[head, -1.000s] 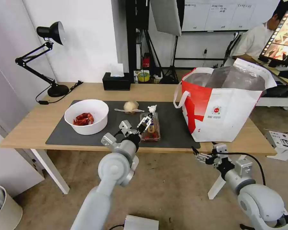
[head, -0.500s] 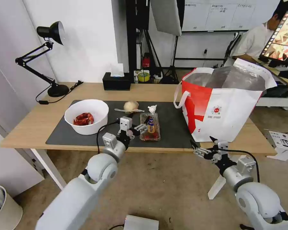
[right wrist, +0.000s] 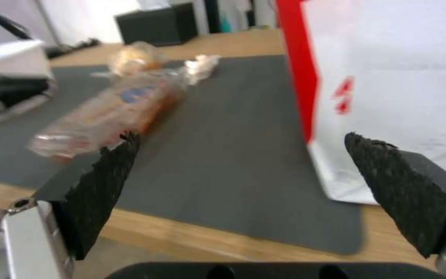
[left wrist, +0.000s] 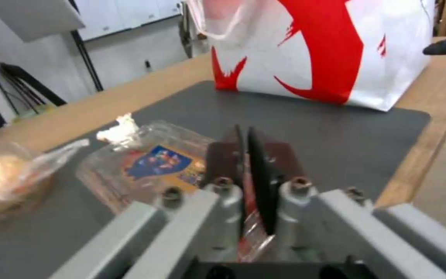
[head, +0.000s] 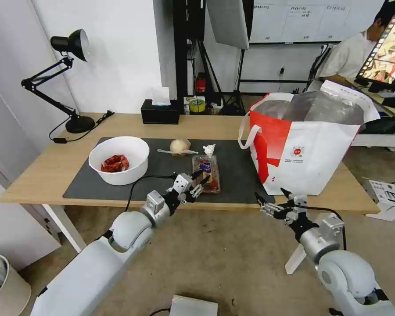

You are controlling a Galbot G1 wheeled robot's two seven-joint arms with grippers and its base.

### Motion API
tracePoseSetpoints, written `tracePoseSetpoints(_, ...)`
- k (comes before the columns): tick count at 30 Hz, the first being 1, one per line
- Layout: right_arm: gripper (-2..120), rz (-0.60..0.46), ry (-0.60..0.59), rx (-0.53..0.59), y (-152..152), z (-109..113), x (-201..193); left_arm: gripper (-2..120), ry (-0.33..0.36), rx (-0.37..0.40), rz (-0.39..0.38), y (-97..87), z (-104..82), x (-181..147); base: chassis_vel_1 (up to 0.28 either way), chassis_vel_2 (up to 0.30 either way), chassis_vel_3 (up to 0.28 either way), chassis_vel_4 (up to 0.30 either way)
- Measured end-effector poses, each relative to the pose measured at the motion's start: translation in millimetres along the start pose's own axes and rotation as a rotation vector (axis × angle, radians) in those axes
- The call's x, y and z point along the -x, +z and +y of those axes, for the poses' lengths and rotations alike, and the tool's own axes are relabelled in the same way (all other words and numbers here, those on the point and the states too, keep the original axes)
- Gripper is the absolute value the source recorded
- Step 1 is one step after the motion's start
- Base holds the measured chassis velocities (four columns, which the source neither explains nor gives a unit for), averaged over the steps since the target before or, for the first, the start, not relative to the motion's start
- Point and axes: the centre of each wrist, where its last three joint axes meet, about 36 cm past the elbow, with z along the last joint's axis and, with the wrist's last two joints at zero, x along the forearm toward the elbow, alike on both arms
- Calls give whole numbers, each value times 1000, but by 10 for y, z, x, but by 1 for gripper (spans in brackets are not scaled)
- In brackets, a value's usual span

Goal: Pick up the trash from the table and place it into the takeout bag.

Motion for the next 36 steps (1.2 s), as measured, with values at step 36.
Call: tracePoseSetpoints(36,100,58,-140,660,-487,155,1101,0,-35,22,72,233,229,35,0,0,0,0)
